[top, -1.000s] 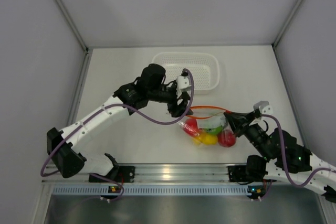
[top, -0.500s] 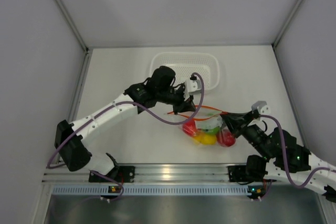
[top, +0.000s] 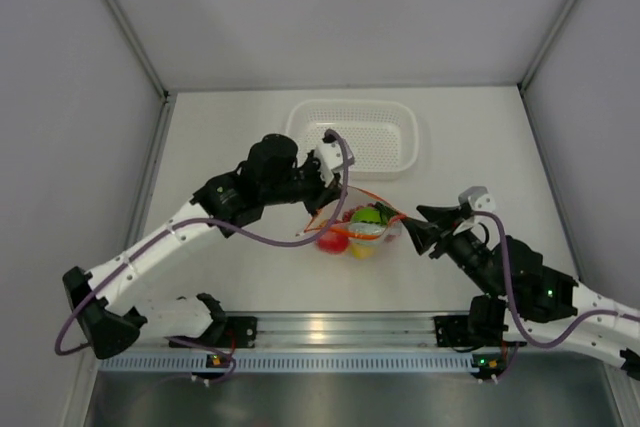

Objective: Open the zip-top bag and remove the fake food

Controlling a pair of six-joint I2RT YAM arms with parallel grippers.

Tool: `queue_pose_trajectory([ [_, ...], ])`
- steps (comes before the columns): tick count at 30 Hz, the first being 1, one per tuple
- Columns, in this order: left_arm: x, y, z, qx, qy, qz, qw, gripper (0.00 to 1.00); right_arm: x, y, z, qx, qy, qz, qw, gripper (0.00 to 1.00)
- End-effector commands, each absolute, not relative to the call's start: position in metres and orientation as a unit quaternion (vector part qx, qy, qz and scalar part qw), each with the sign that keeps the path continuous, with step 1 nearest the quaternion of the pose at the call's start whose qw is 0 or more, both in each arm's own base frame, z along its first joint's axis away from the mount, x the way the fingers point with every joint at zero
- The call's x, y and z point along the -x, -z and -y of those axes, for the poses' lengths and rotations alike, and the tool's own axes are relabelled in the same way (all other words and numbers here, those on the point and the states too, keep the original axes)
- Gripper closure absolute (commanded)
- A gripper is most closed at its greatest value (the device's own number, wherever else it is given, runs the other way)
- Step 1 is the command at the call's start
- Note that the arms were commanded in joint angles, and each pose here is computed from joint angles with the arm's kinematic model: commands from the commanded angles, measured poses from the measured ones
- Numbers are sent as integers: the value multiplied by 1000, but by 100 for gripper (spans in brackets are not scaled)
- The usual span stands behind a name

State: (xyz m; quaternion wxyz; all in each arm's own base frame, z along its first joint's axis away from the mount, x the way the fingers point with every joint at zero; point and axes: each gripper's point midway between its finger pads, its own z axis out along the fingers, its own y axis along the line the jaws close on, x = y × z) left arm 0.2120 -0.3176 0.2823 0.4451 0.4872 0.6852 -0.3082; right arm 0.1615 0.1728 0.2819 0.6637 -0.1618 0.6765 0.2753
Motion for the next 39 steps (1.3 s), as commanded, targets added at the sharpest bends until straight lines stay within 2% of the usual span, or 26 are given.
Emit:
queue_pose_trajectory([
  [1,-225,-321,286,-384,278,-714,516,100,-169,-320,-170,108,-293,-665,678,54],
  [5,-212,-339,248,-305,276,-732,542,100,-174,-318,-178,67,-297,-696,650,43],
  [9,-212,-337,212,-222,248,-756,564,100,-174,-317,-192,52,-314,-715,623,37],
  [13,-223,-338,177,-76,223,-782,577,100,-171,-312,-210,38,-340,-730,591,26],
  [14,-222,-341,171,-47,231,-780,580,100,-171,-308,-215,40,-343,-734,584,19],
  [19,-217,-322,166,92,298,-775,549,100,-164,-303,-244,59,-369,-753,542,15],
  [27,-227,-283,182,193,363,-751,516,100,-166,-283,-288,65,-368,-788,489,16],
  [32,-225,-276,188,221,398,-727,515,100,-186,-259,-312,29,-348,-811,468,21],
  [39,-221,-267,197,238,407,-721,508,100,-206,-251,-352,16,-385,-812,438,29],
])
